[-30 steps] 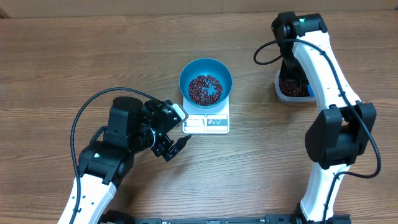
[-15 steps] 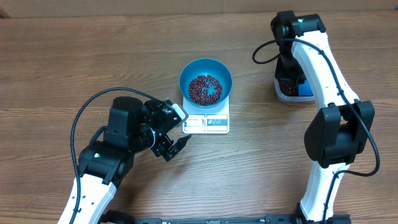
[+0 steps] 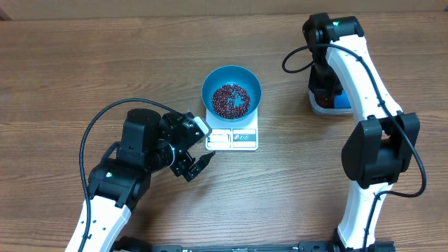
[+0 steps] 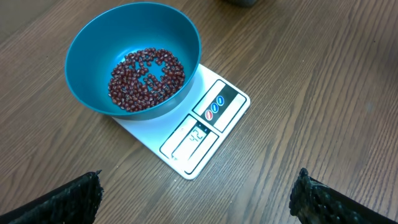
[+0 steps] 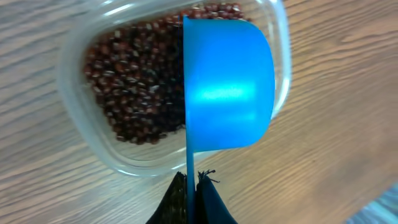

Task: Scoop item into bowl and weigh 150g on scale
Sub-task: 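Lower the scoop into the red beans with the right gripper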

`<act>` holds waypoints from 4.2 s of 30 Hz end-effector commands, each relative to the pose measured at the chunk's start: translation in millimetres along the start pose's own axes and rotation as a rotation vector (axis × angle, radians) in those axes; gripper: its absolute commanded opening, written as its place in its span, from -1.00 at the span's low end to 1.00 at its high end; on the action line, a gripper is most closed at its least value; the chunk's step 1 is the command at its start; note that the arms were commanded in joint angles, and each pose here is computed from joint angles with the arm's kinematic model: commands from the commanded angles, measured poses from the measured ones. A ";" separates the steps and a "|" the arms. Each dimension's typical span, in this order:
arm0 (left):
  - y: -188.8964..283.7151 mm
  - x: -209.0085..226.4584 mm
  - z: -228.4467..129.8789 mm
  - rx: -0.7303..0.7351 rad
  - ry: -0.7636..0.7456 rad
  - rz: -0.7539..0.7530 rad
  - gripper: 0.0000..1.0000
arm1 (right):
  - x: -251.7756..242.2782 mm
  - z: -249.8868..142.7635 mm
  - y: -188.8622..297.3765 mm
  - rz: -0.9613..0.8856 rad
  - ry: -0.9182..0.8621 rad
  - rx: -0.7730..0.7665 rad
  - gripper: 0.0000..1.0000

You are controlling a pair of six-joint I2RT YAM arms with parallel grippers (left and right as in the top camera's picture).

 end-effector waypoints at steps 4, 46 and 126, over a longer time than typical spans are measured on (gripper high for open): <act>-0.5 0.6 -1.8 -0.001 0.012 -0.012 0.99 | -6.7 5.0 -1.6 -0.113 -0.001 -0.040 -0.92; -0.5 0.6 -1.8 -0.001 0.012 -0.012 0.99 | 27.2 3.5 -20.6 0.149 0.097 -0.002 -0.92; -0.5 0.6 -1.8 -0.001 0.012 -0.012 1.00 | -63.0 17.6 -33.4 0.799 -0.011 -0.058 -0.92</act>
Point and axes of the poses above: each gripper's point midway between its finger pads, its own y axis back along the fingers, its own x axis along the line the jaws close on, z = x × y, the point moved 8 cm from there along y, back along the fingers, and after that the axes turned 8 degrees about y, right-handed, at the moved point
